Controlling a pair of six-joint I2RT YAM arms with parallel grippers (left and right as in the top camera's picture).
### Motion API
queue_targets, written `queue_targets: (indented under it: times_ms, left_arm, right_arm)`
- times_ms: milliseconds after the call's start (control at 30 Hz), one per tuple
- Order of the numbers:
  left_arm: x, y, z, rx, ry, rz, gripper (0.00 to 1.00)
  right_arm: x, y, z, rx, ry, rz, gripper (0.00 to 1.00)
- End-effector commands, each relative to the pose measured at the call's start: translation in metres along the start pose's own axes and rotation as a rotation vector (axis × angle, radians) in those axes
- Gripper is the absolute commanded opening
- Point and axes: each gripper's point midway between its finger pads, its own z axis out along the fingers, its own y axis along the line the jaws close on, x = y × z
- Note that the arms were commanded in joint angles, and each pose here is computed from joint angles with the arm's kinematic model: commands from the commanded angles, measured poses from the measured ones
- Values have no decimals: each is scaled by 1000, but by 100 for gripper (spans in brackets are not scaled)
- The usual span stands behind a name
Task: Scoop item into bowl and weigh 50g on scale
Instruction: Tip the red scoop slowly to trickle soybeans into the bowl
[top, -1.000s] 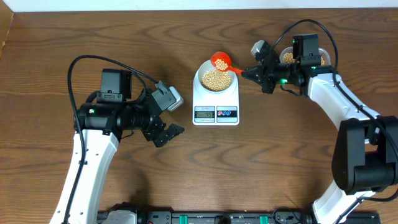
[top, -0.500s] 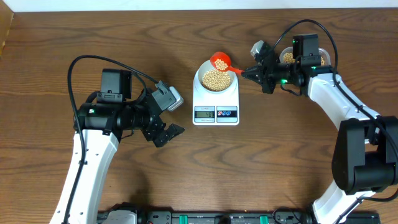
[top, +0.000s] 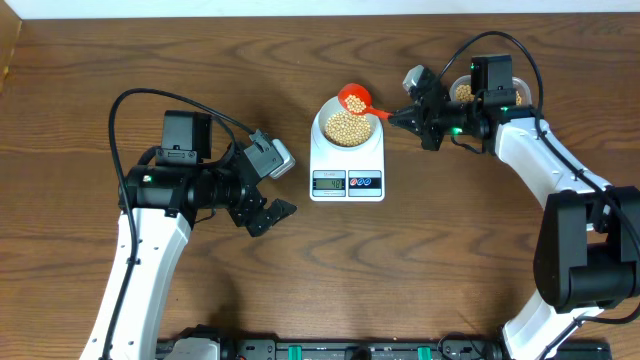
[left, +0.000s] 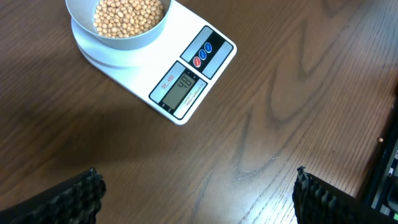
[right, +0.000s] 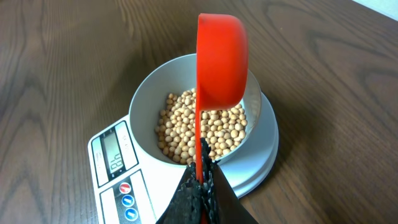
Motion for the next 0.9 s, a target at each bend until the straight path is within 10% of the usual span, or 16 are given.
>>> queue_targets:
  times_ms: [0,867]
  left_arm:
    - [-8,1,-8,-15,-21,29,99]
    - [-8,1,-8,-16,-21,30,99]
  right_arm:
    - [0,4,3,-23,-9,-18,1]
    - [0,2,2,-6,3,-18,1]
